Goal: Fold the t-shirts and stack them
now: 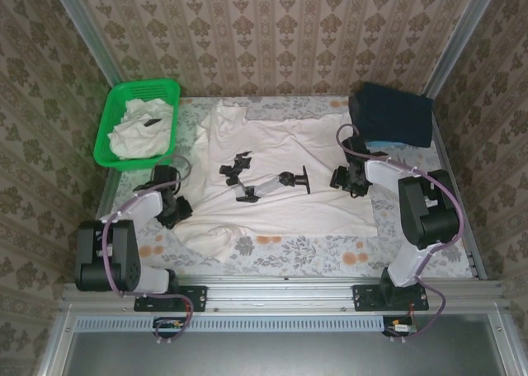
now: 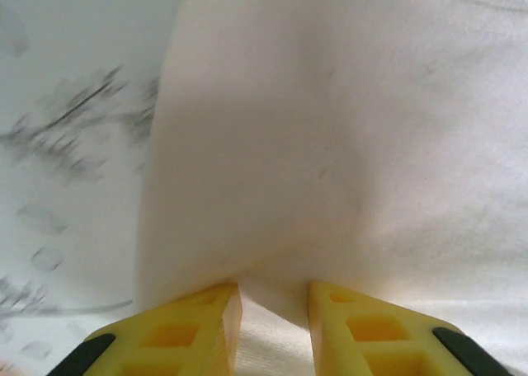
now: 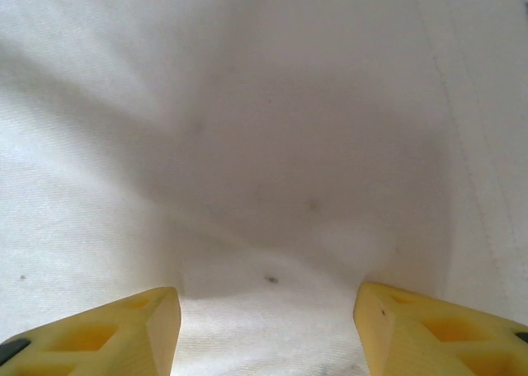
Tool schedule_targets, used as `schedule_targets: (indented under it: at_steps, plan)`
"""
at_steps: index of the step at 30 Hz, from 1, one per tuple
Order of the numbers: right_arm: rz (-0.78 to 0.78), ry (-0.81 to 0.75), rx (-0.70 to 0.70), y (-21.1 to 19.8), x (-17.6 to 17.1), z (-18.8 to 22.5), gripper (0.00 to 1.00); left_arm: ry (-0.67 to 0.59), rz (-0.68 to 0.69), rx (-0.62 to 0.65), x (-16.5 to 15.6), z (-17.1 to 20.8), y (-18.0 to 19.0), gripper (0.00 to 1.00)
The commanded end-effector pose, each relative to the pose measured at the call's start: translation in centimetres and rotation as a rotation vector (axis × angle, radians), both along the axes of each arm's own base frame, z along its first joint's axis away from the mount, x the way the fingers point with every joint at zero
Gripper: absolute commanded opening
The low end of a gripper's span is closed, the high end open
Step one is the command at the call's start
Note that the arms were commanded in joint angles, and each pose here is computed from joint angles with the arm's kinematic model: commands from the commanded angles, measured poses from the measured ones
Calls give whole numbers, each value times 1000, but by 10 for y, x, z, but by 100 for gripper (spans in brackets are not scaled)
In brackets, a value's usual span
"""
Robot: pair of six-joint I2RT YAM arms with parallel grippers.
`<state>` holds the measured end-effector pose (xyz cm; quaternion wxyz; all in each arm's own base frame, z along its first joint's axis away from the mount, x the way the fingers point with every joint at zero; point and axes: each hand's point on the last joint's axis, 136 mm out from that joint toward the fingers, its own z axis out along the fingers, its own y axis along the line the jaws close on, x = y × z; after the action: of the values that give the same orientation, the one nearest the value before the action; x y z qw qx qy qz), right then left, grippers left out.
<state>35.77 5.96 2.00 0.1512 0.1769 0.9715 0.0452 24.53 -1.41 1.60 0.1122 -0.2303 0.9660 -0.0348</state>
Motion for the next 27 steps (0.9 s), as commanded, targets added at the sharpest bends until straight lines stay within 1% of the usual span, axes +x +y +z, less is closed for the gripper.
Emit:
schedule_targets:
  at_steps: [1,5,7,9,11,13,16,18,19,23,24,25,27]
  plan:
    - [-21,60,5,-4,-20,-2,61,62,80,18,-31,-4,13,31]
    - [9,13,28,5,-12,17,62,13,82,18,-27,14,14,36]
    - [29,-16,30,11,-7,27,62,-22,74,34,-21,29,17,44]
    - [43,-33,28,15,-1,35,62,-56,61,41,-15,42,17,47]
    - [53,-49,23,17,5,40,63,-95,18,24,-7,54,11,47]
    - [46,-67,2,15,14,45,63,-154,-32,6,8,66,-1,51]
    - [54,-62,15,20,25,37,63,-241,-148,-32,44,78,-33,58]
    - [56,-26,10,22,25,25,63,-260,-243,-57,73,80,-61,59]
    - [53,-13,2,22,25,18,63,-249,-272,-59,87,76,-72,59]
    - [26,2,23,24,29,3,63,-236,-297,-120,151,60,-103,57]
    - [25,4,30,26,28,2,63,-246,-310,-123,171,59,-109,56]
    - [21,6,29,25,27,2,63,-256,-306,-98,190,59,-110,56]
    - [19,9,22,23,25,1,63,-260,-318,-90,222,52,-116,56]
